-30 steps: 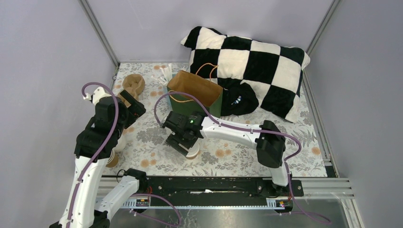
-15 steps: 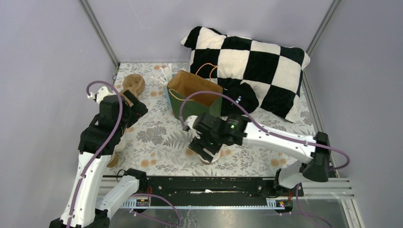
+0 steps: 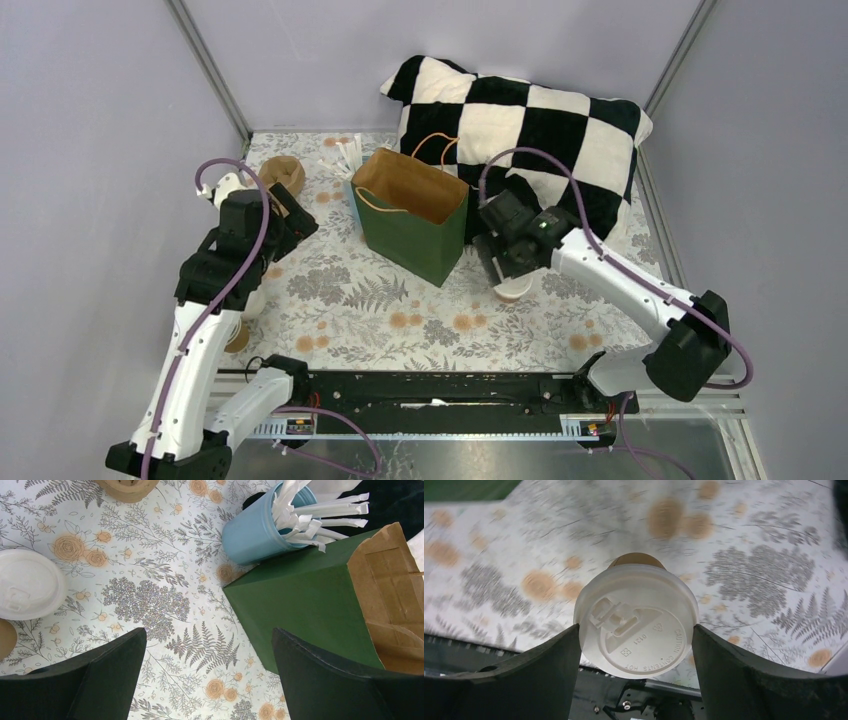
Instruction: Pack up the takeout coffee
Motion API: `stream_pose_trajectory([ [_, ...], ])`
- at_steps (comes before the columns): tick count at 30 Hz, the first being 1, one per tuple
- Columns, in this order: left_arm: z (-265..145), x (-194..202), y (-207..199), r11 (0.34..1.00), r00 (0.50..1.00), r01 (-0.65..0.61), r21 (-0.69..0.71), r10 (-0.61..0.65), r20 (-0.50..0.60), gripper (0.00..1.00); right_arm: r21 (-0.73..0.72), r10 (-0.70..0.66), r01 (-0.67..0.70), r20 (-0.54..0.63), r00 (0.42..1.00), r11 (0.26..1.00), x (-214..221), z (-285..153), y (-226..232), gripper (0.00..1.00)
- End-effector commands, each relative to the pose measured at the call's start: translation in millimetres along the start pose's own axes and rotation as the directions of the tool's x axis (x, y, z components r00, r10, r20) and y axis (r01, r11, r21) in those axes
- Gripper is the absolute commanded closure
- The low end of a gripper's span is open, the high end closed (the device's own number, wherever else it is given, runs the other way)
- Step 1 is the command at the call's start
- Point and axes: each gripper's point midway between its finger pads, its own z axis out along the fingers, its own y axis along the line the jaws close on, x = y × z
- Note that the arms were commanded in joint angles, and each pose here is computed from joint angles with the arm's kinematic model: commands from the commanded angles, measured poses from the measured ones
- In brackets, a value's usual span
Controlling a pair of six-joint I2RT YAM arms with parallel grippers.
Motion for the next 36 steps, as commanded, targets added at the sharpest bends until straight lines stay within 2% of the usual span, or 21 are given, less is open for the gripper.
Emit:
stream_pose_trajectory([
  [1, -4, -15, -14, 0.999, 0.999, -0.002, 0.050, 0.000, 0.038, 0.01, 0.112, 0.164, -0.164, 0.017, 0.986, 0.980, -16, 21, -54, 0.21],
  [6, -4, -13, -14, 0.999, 1.000, -0.005, 0.049, 0.004, 0.026, 0.01, 0.140, 0.296, -0.289, -0.029, 0.955, 0.947, -17, 52, -92, 0.21],
  [15, -2, -14, -15, 0.999, 1.000, -0.014, 0.042, 0.013, 0.022, 0.01, 0.161, 0.296, -0.282, -0.070, 0.953, 0.946, 0, 73, -96, 0.14],
  [20, 3, -19, -19, 0.999, 0.999, -0.025, 0.029, 0.025, 0.023, 0.01, 0.149, 0.303, -0.295, -0.033, 0.952, 0.944, -9, 55, -97, 0.01],
  [30, 25, -53, -28, 0.998, 0.995, -0.046, -0.040, 0.050, 0.087, 0.01, 0.107, 0.331, -0.335, 0.055, 0.942, 0.936, -45, -6, -99, 0.00],
  [33, 48, -67, -16, 0.995, 0.996, -0.020, -0.097, 0.028, 0.079, 0.01, 0.031, 0.337, -0.342, 0.112, 0.935, 0.939, -63, -31, -92, 0.00],
  [36, 94, -75, 7, 0.988, 0.999, 0.050, -0.145, -0.052, -0.005, 0.01, -0.067, 0.318, -0.311, 0.191, 0.929, 0.948, -84, -60, -83, 0.00],
])
